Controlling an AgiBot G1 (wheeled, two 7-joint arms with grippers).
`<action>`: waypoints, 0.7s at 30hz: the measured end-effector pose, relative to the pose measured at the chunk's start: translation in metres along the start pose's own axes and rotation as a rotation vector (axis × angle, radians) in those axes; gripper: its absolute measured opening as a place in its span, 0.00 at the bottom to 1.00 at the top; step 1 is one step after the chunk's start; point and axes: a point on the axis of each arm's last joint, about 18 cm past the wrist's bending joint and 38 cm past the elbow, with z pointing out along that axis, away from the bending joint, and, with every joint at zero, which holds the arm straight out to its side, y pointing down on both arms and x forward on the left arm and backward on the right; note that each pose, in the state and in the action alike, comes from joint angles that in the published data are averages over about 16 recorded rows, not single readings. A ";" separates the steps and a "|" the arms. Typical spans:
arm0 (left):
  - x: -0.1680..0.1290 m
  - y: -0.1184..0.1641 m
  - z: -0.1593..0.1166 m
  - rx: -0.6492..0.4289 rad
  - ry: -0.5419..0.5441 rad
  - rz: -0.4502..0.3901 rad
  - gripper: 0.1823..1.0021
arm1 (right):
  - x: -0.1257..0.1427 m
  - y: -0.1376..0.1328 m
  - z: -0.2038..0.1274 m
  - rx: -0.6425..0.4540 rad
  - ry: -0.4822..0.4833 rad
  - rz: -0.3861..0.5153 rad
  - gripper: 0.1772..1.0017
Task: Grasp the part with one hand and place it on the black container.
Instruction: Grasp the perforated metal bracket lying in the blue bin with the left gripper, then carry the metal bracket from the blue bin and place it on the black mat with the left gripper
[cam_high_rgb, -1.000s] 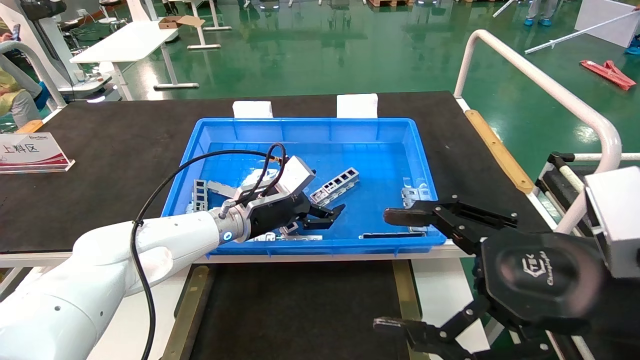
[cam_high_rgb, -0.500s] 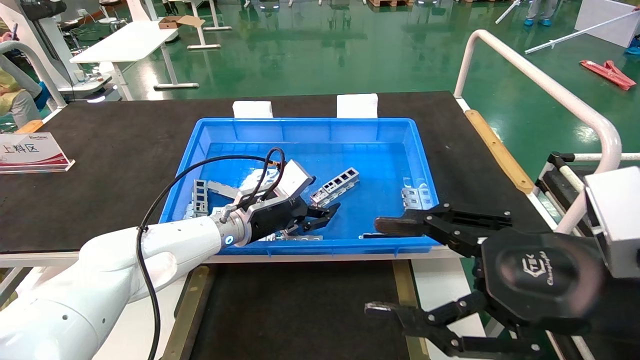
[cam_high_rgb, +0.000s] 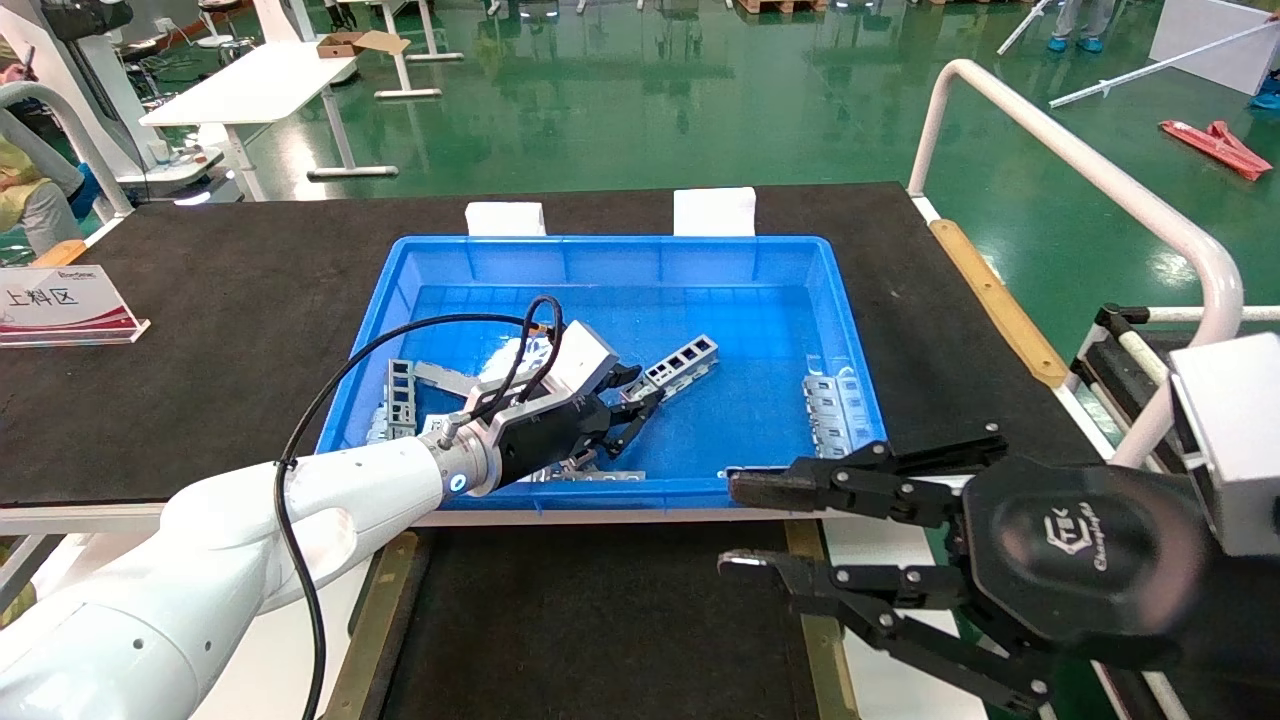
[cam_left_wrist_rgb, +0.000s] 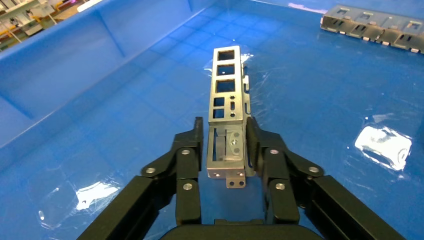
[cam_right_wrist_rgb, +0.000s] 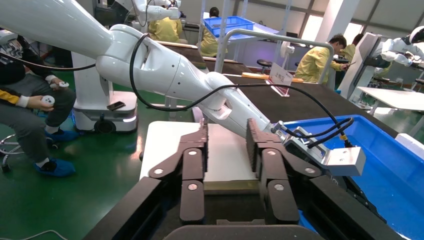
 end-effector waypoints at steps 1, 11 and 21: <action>0.000 -0.001 0.000 0.002 -0.001 -0.003 0.37 | 0.000 0.000 0.000 0.000 0.000 0.000 0.31; -0.010 -0.020 0.000 0.061 -0.023 -0.040 0.19 | 0.000 0.000 0.000 0.000 0.000 0.000 0.12; -0.027 -0.060 -0.017 0.208 0.014 -0.066 0.17 | 0.000 0.000 0.000 0.000 0.000 0.000 0.03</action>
